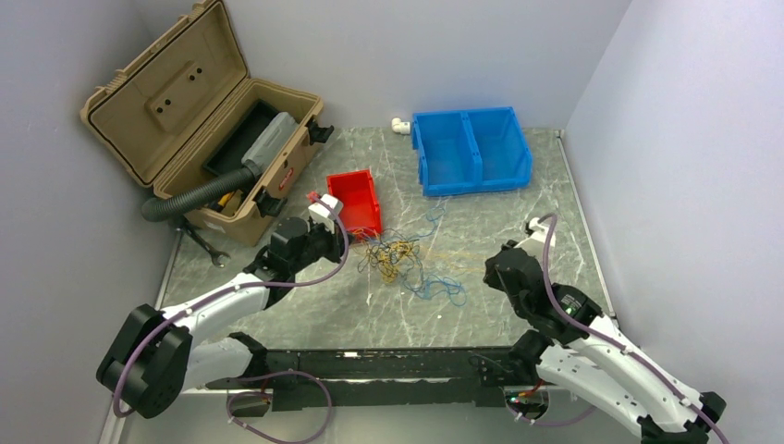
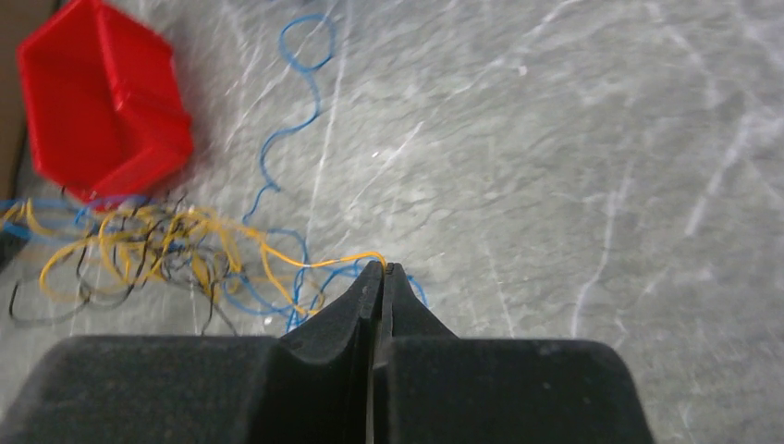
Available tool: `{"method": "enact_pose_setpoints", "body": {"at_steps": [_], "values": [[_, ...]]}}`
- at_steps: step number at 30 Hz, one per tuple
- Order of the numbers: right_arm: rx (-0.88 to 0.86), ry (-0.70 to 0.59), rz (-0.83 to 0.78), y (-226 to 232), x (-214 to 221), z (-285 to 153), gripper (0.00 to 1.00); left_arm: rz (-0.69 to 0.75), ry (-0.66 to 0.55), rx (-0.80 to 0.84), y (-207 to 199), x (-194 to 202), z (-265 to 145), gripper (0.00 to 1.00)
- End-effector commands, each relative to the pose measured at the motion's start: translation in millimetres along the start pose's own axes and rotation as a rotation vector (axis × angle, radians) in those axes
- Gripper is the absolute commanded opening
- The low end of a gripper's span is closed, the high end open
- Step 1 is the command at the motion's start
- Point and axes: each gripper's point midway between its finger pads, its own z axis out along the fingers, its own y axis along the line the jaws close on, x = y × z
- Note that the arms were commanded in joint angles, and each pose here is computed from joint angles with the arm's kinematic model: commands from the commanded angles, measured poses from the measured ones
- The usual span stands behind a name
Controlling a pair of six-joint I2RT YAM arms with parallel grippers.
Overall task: Untangle the cables
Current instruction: Untie the cable.
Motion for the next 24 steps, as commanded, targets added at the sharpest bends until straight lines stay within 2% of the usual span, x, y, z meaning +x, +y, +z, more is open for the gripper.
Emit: {"method": "enact_pose_setpoints", "body": {"at_steps": [1,2,5,6,8,9,14,19,21,24], "values": [[-0.242,0.057,-0.091,43,12,-2,0.05,0.029,-0.062,0.042,-6,-18,2,0.0],[-0.264,0.057,-0.089,46,14,-1,0.08,0.029,-0.059,0.043,-7,-18,2,0.0],[-0.276,0.045,-0.08,50,16,3,0.22,0.025,-0.043,0.029,-4,-14,3,0.0],[-0.275,0.044,-0.084,50,16,4,0.3,0.023,-0.038,0.024,-3,-13,3,0.0],[-0.268,0.054,-0.091,51,19,8,0.62,0.026,-0.027,0.032,-4,-13,5,0.0],[-0.281,0.064,-0.106,54,23,10,0.69,0.028,-0.021,0.054,-8,-14,5,0.0],[-0.558,0.152,-0.243,110,51,11,0.76,0.035,-0.001,0.123,-19,-10,8,0.0],[-0.563,0.223,-0.282,135,66,32,0.79,0.024,0.038,0.135,-20,-5,15,0.01],[-0.554,0.233,-0.288,140,69,40,0.79,0.024,0.039,0.144,-22,-7,15,0.06],[-0.529,0.248,-0.304,143,74,49,0.79,0.03,0.023,0.157,-24,-9,13,0.3]]}}
